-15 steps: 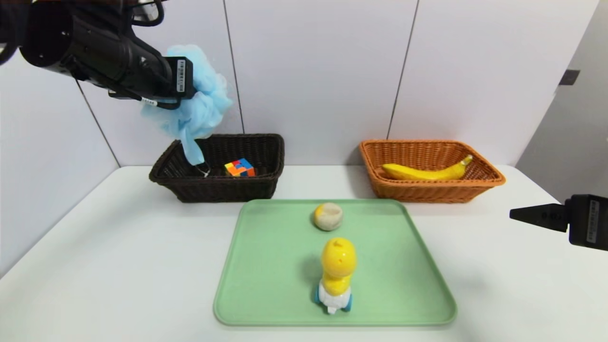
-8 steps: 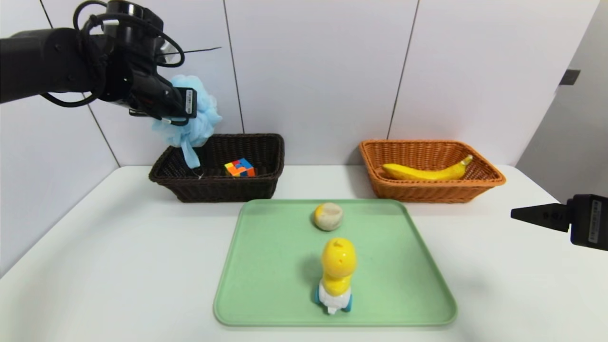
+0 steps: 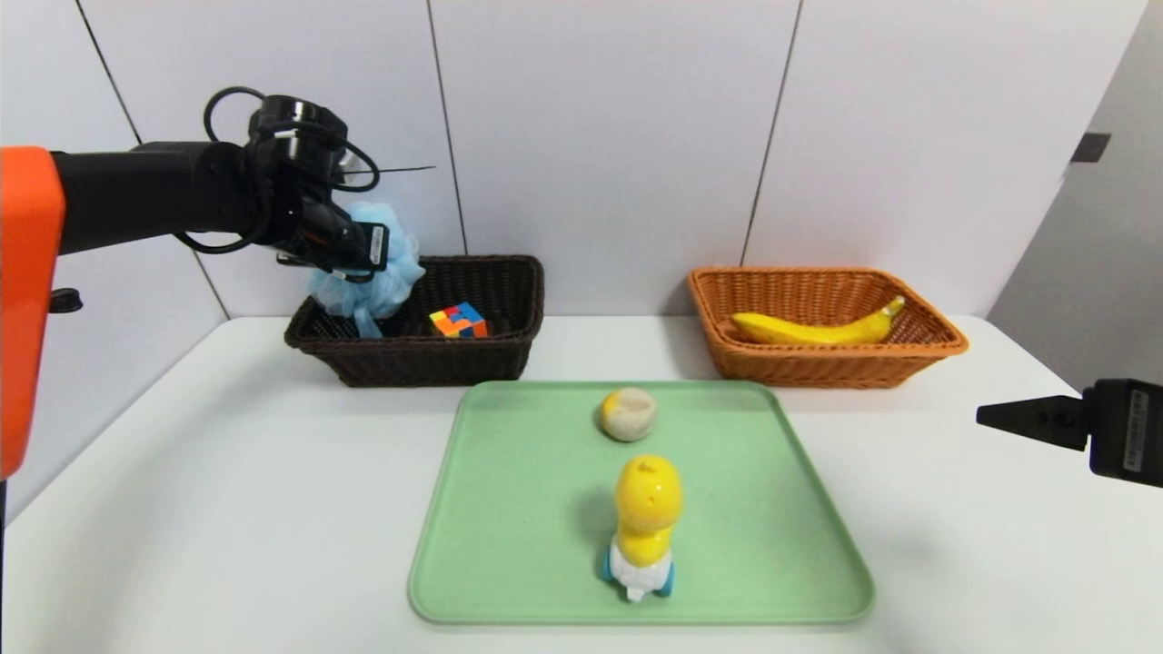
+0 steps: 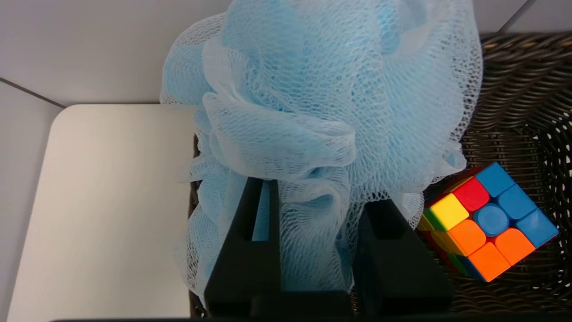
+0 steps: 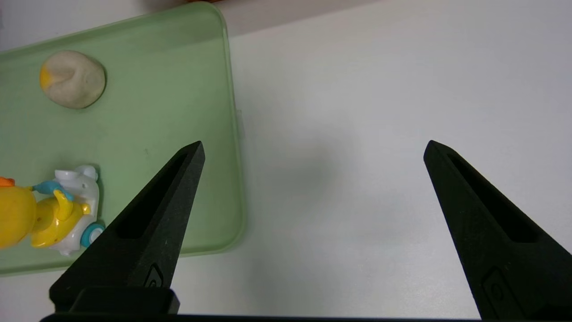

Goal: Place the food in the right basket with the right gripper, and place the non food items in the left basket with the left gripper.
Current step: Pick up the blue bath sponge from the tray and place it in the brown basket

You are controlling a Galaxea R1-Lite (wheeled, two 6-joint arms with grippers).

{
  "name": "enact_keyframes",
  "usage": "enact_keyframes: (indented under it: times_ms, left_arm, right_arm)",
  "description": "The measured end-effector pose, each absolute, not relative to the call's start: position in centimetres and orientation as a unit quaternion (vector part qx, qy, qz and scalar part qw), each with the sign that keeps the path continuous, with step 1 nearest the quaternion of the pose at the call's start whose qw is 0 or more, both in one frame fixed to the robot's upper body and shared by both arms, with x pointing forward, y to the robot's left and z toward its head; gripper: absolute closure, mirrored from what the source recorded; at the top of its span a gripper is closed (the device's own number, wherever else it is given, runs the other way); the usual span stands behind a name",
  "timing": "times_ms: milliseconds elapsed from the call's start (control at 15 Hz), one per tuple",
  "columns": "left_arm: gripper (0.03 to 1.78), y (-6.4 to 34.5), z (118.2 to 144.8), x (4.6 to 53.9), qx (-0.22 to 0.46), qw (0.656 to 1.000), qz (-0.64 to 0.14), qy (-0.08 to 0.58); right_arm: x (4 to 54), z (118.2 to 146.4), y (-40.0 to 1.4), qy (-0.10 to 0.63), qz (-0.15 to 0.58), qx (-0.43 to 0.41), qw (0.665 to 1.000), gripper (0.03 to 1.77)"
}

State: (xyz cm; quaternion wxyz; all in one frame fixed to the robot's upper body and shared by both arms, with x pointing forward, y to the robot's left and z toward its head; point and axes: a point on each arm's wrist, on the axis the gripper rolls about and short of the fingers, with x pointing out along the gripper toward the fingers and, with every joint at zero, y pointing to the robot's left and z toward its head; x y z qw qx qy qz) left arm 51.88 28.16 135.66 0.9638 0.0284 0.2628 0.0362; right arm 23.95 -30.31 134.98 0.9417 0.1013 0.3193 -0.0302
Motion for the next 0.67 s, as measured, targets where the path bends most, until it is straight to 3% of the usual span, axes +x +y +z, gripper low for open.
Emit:
enact_keyframes:
  times_ms: [200,333,667]
  left_arm:
    - [1.5,28.1,134.0,52.8,0.027,0.959,0.026,0.28]
    - [1.73,28.1,133.4,53.2,0.026,0.957,0.023,0.288]
    - [1.73,28.0,132.8,53.4,0.025,0.955,0.022,0.295]
  right_arm:
    - [24.0,135.0,-30.3,0.32,-0.03,0.101,0.942,0.11]
    - [24.1,134.9,-30.3,0.321,-0.03,0.101,0.941,0.11]
    - [24.3,134.9,-30.2,0.324,-0.031,0.099,0.94,0.11]
